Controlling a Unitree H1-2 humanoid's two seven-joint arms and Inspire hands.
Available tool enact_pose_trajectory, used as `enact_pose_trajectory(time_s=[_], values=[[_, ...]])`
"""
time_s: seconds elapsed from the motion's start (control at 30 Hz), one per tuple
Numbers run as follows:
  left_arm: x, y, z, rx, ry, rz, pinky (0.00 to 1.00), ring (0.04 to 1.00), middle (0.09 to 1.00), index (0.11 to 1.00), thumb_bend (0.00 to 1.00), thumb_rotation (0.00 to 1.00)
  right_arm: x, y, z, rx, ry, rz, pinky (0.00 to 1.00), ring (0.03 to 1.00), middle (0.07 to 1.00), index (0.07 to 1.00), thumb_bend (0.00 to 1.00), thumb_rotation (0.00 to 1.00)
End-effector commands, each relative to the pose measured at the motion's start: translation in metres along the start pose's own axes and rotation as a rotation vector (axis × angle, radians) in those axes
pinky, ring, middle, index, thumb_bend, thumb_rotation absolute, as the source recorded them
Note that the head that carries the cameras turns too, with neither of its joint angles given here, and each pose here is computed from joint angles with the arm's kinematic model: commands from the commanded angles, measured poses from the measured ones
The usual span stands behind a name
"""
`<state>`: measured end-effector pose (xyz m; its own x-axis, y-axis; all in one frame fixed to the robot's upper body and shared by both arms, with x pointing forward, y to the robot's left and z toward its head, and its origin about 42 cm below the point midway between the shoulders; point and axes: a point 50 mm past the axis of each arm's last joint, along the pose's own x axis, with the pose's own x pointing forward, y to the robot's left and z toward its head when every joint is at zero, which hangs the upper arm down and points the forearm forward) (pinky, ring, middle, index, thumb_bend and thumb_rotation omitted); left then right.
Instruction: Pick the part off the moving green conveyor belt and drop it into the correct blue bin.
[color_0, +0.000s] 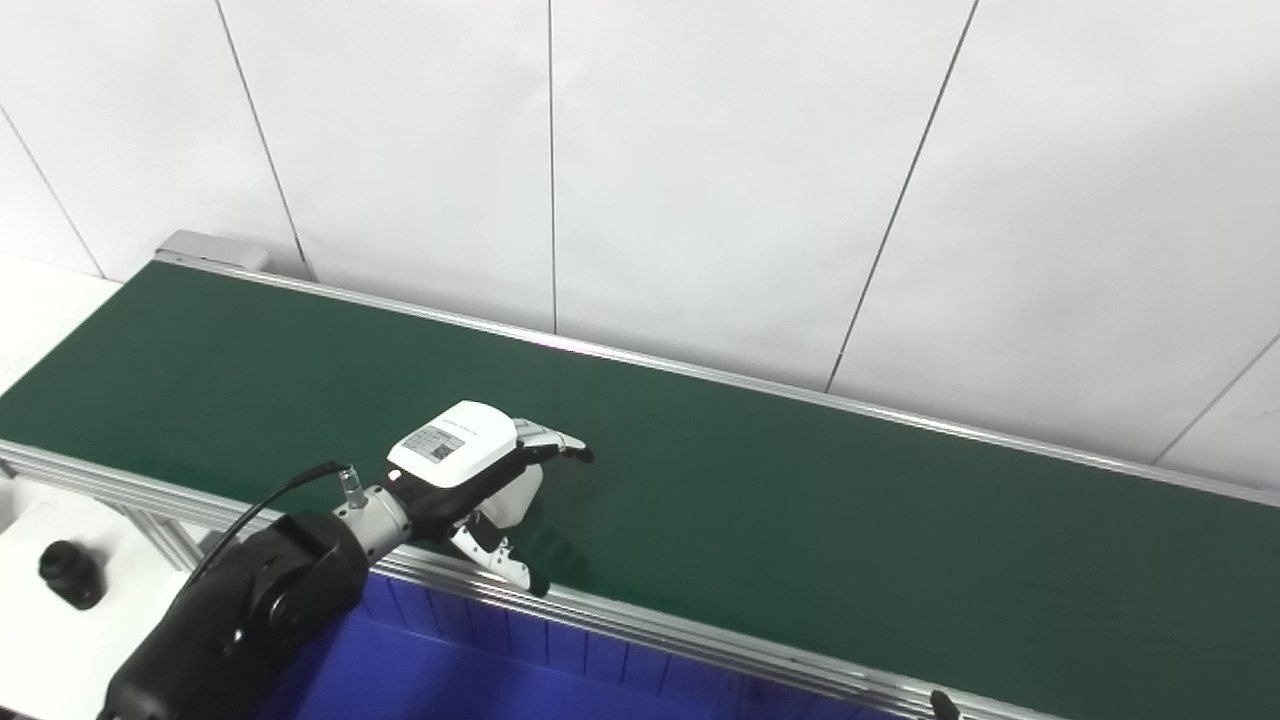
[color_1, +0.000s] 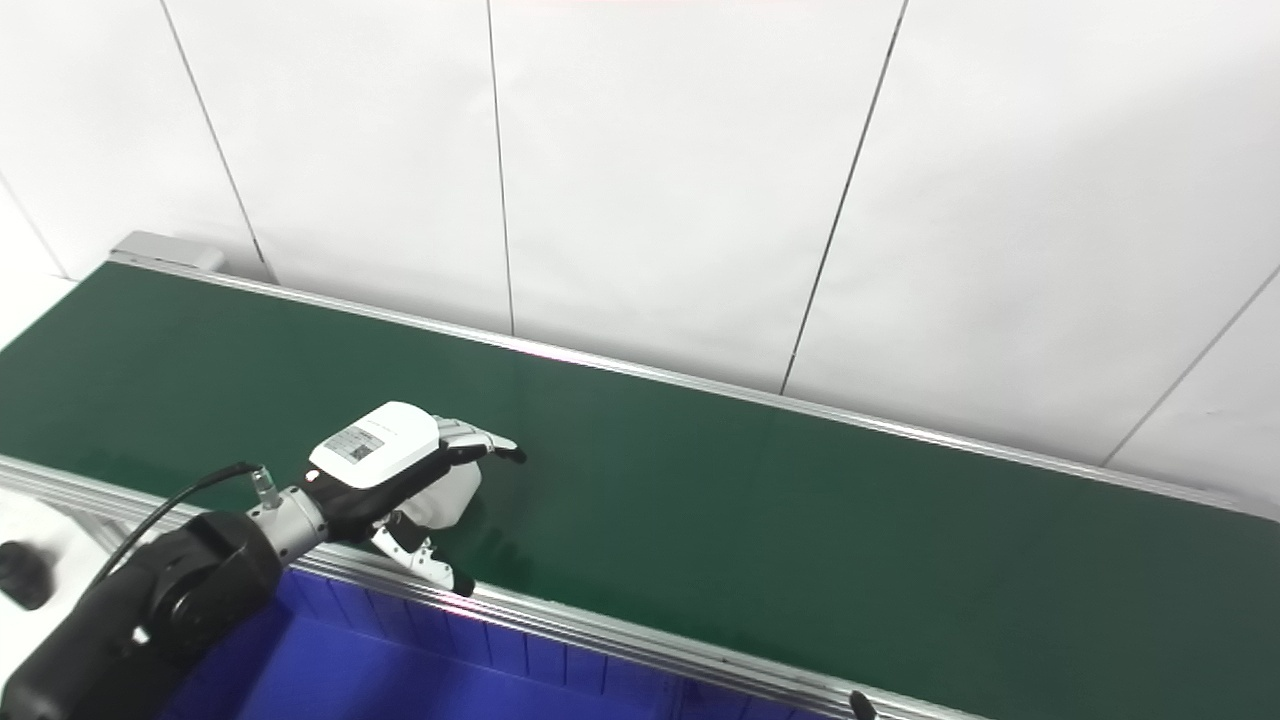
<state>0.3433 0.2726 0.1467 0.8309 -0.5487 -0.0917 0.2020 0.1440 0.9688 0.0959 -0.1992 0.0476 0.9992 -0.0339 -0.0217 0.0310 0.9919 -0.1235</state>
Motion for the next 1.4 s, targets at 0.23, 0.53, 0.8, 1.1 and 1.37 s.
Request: enact_pose_trajectory(time_s=[0.23, 0.53, 0.8, 1.1, 1.37], values=[[0.018, 0.012, -0.037, 0.114, 0.049, -0.035, 0.84, 0.850, 0.836, 0.815, 0.94, 0.40, -0.004, 0.000, 0.014, 0.008, -0.036, -0.002, 0.94, 0.945, 0.967, 0.967, 0.69, 1.00], [0.028, 0.006, -0.035, 0.187, 0.097, 0.011, 0.82, 0.838, 0.821, 0.777, 0.85, 0.29, -0.005, 0.000, 0.015, 0.011, -0.032, -0.004, 0.93, 0.940, 0.956, 0.974, 0.69, 1.00], [0.035, 0.002, -0.031, 0.198, 0.087, 0.075, 0.68, 0.656, 0.631, 0.545, 0.62, 0.05, -0.004, 0.000, 0.014, 0.011, -0.027, 0.003, 0.92, 0.932, 0.948, 0.981, 0.70, 1.00], [0.031, -0.005, -0.028, 0.173, 0.033, 0.115, 0.59, 0.560, 0.530, 0.451, 0.52, 0.00, -0.003, 0.002, 0.015, 0.014, -0.025, 0.000, 0.89, 0.909, 0.933, 0.976, 0.71, 1.00], [0.027, 0.008, -0.021, 0.131, 0.001, 0.173, 0.60, 0.586, 0.537, 0.447, 0.52, 0.00, -0.003, 0.003, 0.017, 0.023, -0.020, -0.003, 0.88, 0.899, 0.927, 0.977, 0.71, 1.00]])
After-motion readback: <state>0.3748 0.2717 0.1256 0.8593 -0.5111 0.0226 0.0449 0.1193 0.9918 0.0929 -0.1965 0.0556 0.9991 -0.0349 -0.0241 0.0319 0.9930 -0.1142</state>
